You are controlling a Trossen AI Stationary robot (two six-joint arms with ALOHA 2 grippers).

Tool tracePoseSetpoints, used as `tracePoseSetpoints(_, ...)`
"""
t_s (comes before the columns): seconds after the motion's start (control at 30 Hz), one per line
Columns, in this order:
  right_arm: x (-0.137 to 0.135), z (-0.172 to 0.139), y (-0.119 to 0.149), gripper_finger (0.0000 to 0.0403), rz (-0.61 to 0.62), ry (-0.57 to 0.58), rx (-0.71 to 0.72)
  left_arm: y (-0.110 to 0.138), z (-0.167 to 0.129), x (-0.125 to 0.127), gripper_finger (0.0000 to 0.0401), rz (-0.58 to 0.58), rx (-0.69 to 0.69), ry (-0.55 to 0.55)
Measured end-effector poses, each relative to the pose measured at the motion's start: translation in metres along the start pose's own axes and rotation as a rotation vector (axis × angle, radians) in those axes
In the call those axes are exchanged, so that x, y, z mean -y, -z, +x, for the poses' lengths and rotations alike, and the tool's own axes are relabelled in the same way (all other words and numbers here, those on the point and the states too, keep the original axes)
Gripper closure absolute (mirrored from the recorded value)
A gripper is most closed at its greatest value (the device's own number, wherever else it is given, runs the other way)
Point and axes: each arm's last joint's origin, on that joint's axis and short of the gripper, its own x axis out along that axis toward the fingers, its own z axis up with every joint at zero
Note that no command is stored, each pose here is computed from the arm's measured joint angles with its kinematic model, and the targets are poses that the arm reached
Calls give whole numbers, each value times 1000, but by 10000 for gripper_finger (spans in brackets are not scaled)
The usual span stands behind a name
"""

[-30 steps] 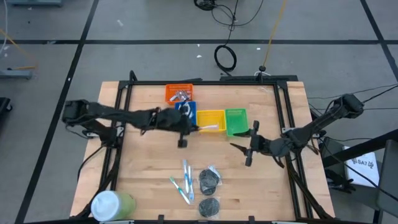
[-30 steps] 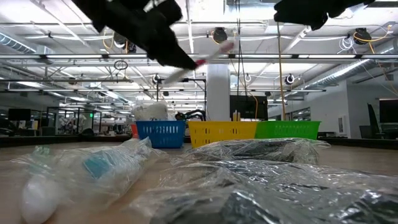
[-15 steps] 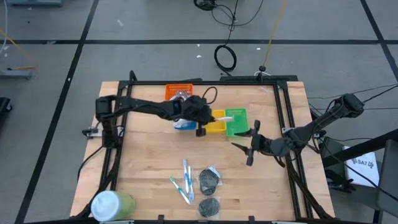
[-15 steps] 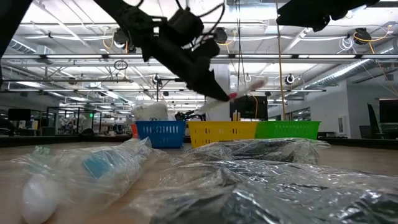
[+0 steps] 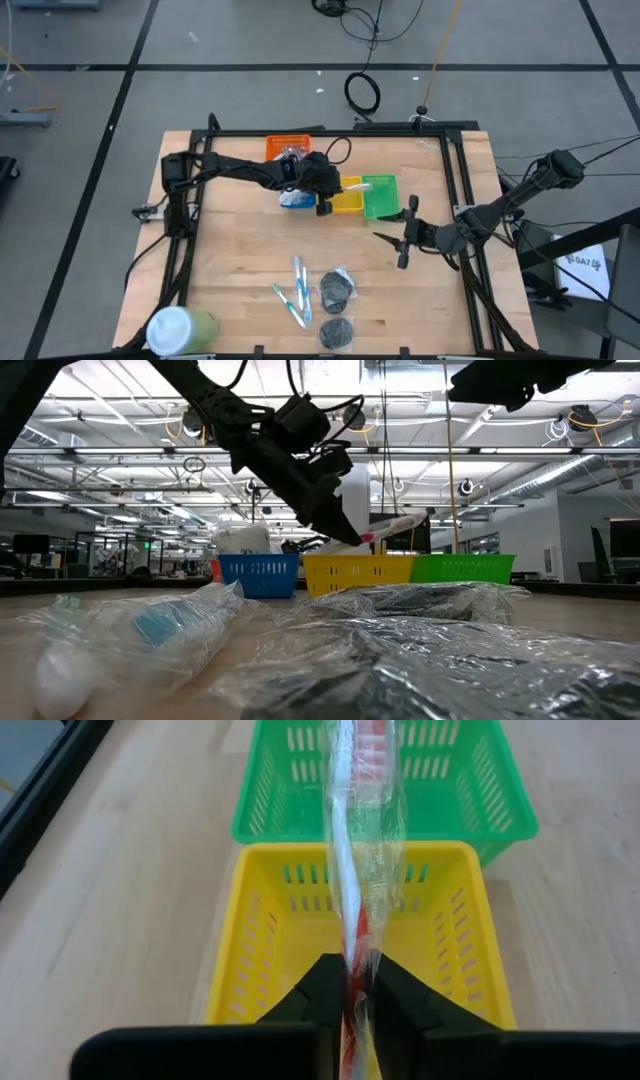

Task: Pick & Place Travel size toiletries
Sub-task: Put the orange toothbrush into the yellow basket, then put the green toothbrush into the yellow basket

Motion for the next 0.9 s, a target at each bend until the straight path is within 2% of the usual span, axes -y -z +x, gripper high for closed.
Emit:
tracePoseSetpoints(0.1, 0, 0, 0, 232, -3, 0, -3, 0, 0, 0, 351, -29, -6, -12)
tracePoseSetpoints(0.2, 0, 0, 0, 232, -3, -1, -3, 3, 0, 1, 316, -45, -42, -60)
tracePoseSetpoints(0.33, 0, 0, 1, 232, -9, -1, -11, 5, 1, 4, 255, -14, -76, -103)
tracePoseSetpoints(0.57, 0, 0, 2, 232, -8, -1, -15, -6, -8, 17, 164, 47, -46, -87)
tracePoseSetpoints(0.73, 0, 0, 2, 232, -10, -1, -19, -24, -44, 34, 136, 72, -53, -53)
tracePoseSetpoints(0.9, 0, 0, 3, 232, -12, -1, -21, -31, -103, 82, 133, 24, -188, 59)
